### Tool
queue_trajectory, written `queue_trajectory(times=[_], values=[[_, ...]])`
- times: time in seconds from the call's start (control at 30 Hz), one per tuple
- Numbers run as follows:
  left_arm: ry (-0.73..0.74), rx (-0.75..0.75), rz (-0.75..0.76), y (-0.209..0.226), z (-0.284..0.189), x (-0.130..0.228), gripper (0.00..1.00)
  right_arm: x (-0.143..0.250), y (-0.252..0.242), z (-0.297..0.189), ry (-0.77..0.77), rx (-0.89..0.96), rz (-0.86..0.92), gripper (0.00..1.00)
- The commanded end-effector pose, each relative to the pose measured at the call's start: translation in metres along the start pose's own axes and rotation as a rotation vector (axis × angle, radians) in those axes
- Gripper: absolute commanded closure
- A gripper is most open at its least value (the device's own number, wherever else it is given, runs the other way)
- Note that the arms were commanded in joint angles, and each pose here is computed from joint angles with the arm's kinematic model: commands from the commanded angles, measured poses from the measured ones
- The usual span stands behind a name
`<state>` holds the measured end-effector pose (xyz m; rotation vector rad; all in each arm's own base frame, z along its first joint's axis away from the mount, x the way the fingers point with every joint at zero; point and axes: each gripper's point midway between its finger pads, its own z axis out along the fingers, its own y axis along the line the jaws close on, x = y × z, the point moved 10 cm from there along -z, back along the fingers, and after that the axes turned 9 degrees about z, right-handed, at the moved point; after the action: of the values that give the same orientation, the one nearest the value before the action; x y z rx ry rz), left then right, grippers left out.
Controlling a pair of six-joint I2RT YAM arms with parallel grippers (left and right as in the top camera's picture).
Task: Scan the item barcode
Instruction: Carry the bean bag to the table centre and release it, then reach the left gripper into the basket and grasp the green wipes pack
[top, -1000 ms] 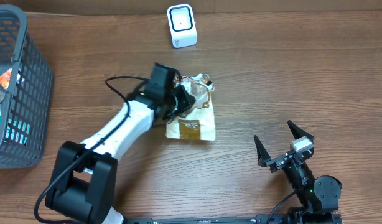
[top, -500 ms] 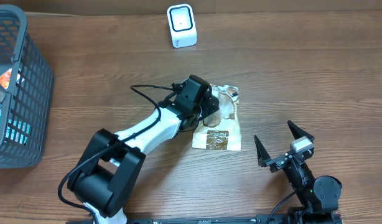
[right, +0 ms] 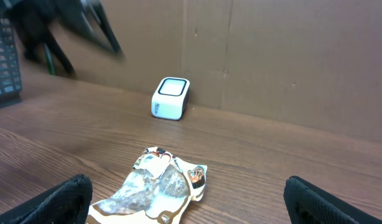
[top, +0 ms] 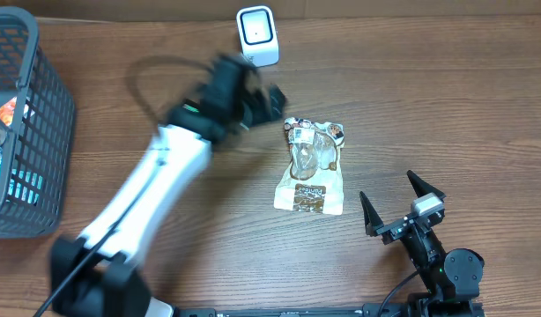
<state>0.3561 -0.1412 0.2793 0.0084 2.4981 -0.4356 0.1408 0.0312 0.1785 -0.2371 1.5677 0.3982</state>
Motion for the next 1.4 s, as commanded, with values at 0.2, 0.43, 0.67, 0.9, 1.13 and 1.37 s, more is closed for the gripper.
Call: queue_trajectory(times=[0.2, 0.43, 0.67, 0.9, 1.13, 1.37], values=[[-0.311, -0.278, 0.035, 0.104, -0.199, -0.088, 0.00, 0.002, 0.000, 0.000, -0.007, -0.005, 0.004, 0.00], [-0.413, -0.537, -0.318, 0.202, -0.271, -0.072, 0.00, 0.002, 0.000, 0.000, -0.007, -0.005, 0.004, 0.00], [-0.291, -0.670, -0.662, 0.284, -0.272, -0.033, 0.00, 0.002, 0.000, 0.000, -0.007, -0.005, 0.004, 0.00], [-0.107, -0.723, -0.828, 0.342, -0.227, 0.004, 0.00, 0.002, 0.000, 0.000, -0.007, -0.005, 0.004, 0.00], [-0.023, -0.771, -0.861, 0.378, -0.173, 0.041, 0.00, 0.002, 0.000, 0.000, -0.006, -0.005, 0.004, 0.00], [-0.076, -0.793, -0.842, 0.397, -0.145, 0.054, 0.00, 0.002, 0.000, 0.000, -0.007, -0.005, 0.004, 0.00]])
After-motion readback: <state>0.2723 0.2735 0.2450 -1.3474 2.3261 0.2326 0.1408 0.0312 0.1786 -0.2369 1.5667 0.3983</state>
